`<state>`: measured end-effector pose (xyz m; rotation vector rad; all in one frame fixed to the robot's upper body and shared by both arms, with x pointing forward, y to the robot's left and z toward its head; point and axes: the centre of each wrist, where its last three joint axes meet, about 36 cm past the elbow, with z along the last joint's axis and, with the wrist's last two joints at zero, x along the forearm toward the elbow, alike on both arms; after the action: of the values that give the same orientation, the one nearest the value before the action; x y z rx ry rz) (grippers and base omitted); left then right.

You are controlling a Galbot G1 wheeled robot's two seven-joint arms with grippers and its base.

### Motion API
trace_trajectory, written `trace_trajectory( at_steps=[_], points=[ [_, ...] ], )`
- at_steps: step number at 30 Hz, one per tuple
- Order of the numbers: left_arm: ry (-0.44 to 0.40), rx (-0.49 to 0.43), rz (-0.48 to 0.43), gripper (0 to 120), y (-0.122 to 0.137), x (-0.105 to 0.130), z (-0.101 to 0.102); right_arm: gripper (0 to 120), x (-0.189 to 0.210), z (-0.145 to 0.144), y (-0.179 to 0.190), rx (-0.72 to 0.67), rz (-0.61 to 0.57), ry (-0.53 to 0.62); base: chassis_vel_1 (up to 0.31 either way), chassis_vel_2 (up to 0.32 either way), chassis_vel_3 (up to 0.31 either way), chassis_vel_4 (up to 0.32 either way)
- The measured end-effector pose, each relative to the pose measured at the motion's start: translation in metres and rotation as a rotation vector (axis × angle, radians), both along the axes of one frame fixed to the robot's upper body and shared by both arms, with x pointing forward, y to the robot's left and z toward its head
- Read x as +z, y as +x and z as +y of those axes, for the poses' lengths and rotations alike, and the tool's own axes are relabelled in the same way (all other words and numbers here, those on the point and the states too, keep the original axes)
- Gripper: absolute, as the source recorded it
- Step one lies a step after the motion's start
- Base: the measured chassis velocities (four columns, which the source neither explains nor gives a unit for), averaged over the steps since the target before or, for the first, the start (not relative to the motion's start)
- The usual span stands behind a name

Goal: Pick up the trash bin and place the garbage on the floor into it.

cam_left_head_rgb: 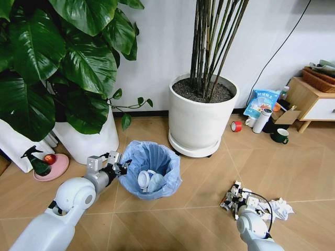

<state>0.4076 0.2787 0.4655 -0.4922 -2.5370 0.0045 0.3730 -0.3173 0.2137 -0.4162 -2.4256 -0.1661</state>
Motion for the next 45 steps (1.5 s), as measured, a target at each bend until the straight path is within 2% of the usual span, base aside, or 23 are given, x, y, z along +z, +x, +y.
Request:
trace_trajectory(
  at_steps=[2,9,10,13,15,16,19,21,24,25,28,34,38,45],
  points=[
    [0.000,-0.001,-0.001,0,0.000,0.000,0.000,98,-0.007,0.001,0.002,-0.003,0.015,0.008,0.000,0.000,0.000,0.000],
    [-0.003,-0.003,-0.004,0,0.001,0.002,-0.001,72,-0.017,0.008,0.007,-0.006,0.038,0.029,0.000,0.000,0.000,0.000],
    [-0.003,-0.003,-0.004,0,0.001,0.002,-0.001,72,-0.017,0.008,0.007,-0.006,0.038,0.029,0.000,0.000,0.000,0.000],
    [-0.003,-0.004,-0.004,0,0.000,0.002,-0.001,56,-0.023,0.008,0.009,-0.012,0.050,0.035,0.000,0.000,0.000,0.000],
    [-0.003,-0.003,-0.004,0,0.000,0.002,-0.001,49,-0.026,0.007,0.010,-0.015,0.058,0.037,0.000,0.000,0.000,0.000],
    [-0.003,-0.003,-0.004,0,0.000,0.002,-0.001,49,-0.026,0.007,0.010,-0.015,0.058,0.037,0.000,0.000,0.000,0.000],
    [-0.003,-0.003,-0.006,0,0.001,0.003,-0.001,33,-0.028,0.008,0.009,-0.020,0.066,0.040,0.000,0.000,0.000,0.000],
    [-0.003,-0.003,-0.006,0,0.001,0.003,-0.001,33,-0.028,0.008,0.009,-0.020,0.066,0.041,0.000,0.000,0.000,0.000],
    [-0.004,-0.003,-0.007,0,0.001,0.003,-0.001,16,-0.031,0.008,0.010,-0.023,0.069,0.044,0.000,0.000,0.000,0.000],
    [-0.004,-0.003,-0.007,0,0.001,0.003,-0.001,16,-0.031,0.008,0.010,-0.023,0.069,0.044,0.000,0.000,0.000,0.000],
    [-0.004,-0.004,-0.007,0,0.001,0.004,-0.001,4,-0.031,0.008,0.011,-0.028,0.063,0.045,0.000,0.000,0.000,0.000],
    [-0.004,0.000,-0.008,0,0.001,0.005,0.000,0,-0.017,0.008,0.015,-0.027,0.015,0.039,0.000,0.000,0.000,0.000],
    [-0.004,0.003,-0.006,0,0.000,0.004,0.000,0,0.022,0.009,0.019,0.024,-0.092,0.015,0.000,0.000,0.000,0.000],
    [-0.006,0.002,-0.011,0,-0.001,0.005,-0.001,0,0.070,0.020,0.014,0.128,-0.210,-0.027,0.000,0.000,0.000,0.000]
  ],
)
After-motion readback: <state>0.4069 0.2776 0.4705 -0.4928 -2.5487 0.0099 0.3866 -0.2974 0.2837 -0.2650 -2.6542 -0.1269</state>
